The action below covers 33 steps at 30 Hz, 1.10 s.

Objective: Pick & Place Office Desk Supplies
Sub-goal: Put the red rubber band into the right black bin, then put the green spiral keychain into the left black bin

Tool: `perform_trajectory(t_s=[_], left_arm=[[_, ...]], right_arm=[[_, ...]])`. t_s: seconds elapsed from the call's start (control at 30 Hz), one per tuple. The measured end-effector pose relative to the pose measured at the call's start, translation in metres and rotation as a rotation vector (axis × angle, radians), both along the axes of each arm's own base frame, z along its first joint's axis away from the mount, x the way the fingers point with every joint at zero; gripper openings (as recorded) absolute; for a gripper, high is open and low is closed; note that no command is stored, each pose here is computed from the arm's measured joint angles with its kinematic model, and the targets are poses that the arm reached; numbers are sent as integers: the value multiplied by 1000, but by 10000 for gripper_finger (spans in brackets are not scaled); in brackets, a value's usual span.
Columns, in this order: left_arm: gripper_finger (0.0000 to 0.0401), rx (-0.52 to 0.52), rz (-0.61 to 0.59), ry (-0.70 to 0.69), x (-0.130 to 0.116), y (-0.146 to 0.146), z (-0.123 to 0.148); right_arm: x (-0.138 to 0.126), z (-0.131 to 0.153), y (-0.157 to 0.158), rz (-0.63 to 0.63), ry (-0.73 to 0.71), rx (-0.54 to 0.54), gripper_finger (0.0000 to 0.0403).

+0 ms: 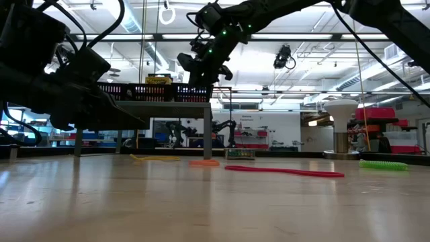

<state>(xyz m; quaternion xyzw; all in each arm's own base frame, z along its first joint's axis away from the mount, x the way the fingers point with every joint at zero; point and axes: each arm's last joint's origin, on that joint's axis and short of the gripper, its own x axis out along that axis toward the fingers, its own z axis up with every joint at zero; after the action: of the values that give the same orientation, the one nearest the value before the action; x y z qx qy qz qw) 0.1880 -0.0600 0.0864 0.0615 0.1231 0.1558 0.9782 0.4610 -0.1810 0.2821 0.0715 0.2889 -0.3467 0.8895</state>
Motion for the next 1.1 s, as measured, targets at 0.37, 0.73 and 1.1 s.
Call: perform_trajectory(t_s=[0.37,0.73,1.1], left_arm=[[16,2,-4,7,0,0,-1],[16,1,-2,25,0,0,-3],[16,-19,-13,42,-1,0,-5]], right_arm=[[-4,20,3,-35,-81,58,235],[-21,45,52,179,59,-21,28],[-83,12,131,335,49,-94,9]])
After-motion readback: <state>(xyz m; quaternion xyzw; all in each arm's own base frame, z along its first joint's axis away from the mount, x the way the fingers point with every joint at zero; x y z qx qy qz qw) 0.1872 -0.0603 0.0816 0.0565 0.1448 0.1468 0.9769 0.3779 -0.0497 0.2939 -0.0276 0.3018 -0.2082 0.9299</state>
